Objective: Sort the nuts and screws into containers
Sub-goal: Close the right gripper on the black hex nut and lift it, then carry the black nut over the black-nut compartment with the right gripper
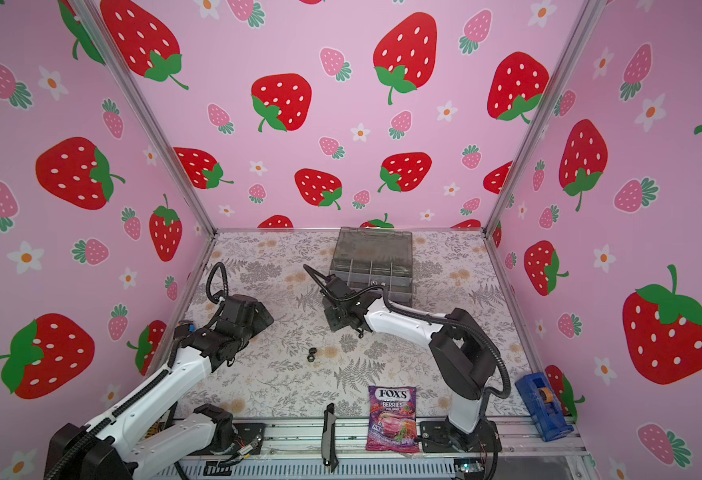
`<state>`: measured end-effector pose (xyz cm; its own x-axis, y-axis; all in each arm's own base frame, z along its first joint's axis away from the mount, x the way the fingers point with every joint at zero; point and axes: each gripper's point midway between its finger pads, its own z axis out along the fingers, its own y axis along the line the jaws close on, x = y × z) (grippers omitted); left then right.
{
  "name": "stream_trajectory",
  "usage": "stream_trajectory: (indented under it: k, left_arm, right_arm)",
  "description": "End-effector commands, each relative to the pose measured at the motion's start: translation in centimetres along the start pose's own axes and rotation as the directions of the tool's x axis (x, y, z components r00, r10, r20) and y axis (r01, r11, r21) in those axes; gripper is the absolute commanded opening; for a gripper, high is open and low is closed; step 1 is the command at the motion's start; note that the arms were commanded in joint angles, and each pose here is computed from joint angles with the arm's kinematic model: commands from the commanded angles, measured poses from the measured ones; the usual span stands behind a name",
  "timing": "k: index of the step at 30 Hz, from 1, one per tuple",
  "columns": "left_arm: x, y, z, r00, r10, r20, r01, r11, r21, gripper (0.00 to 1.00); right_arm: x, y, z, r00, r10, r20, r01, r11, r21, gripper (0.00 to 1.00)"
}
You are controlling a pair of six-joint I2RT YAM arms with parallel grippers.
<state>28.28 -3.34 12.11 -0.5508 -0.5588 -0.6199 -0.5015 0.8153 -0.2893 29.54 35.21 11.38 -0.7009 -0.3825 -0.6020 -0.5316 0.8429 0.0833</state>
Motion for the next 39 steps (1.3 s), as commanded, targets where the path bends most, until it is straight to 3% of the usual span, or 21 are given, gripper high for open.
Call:
stream_trajectory:
  k: [1,11,24,27,34,39]
  left_arm:
    - [-0.6,-0.2,-0.1,1.000,-0.017,0.012,0.017,1.000,-0.003,1.00]
    - [-0.5,-0.4,0.1,1.000,-0.013,0.002,0.013,1.000,0.004,1.00]
    - [-0.3,-0.4,0.3,1.000,-0.015,-0.005,0.015,1.000,-0.002,0.99]
    - [-0.3,-0.4,0.2,1.000,-0.014,-0.006,0.014,1.000,-0.003,0.99]
    - [-0.3,-0.3,0.2,1.000,-0.017,-0.006,0.017,1.000,-0.006,0.99]
    - [-0.3,-0.3,0.1,1.000,-0.019,-0.004,0.018,1.000,-0.005,0.99]
  right_arm:
    - [-3.2,-3.3,-1.0,0.996,0.051,0.072,-0.055,0.997,0.050,0.01]
    - [-7.5,-9.0,0.8,0.985,0.110,0.133,-0.126,0.984,0.125,0.01]
    - [-7.1,-10.8,5.6,0.991,0.122,0.063,-0.130,0.981,0.144,0.01]
    - [-6.9,-11.2,6.2,0.990,0.126,0.058,-0.133,0.980,0.148,0.06]
    - [-6.4,-11.6,6.7,0.991,0.131,0.040,-0.135,0.980,0.148,0.32]
    - [-6.9,-11.5,5.4,0.990,0.125,0.063,-0.132,0.981,0.141,0.39]
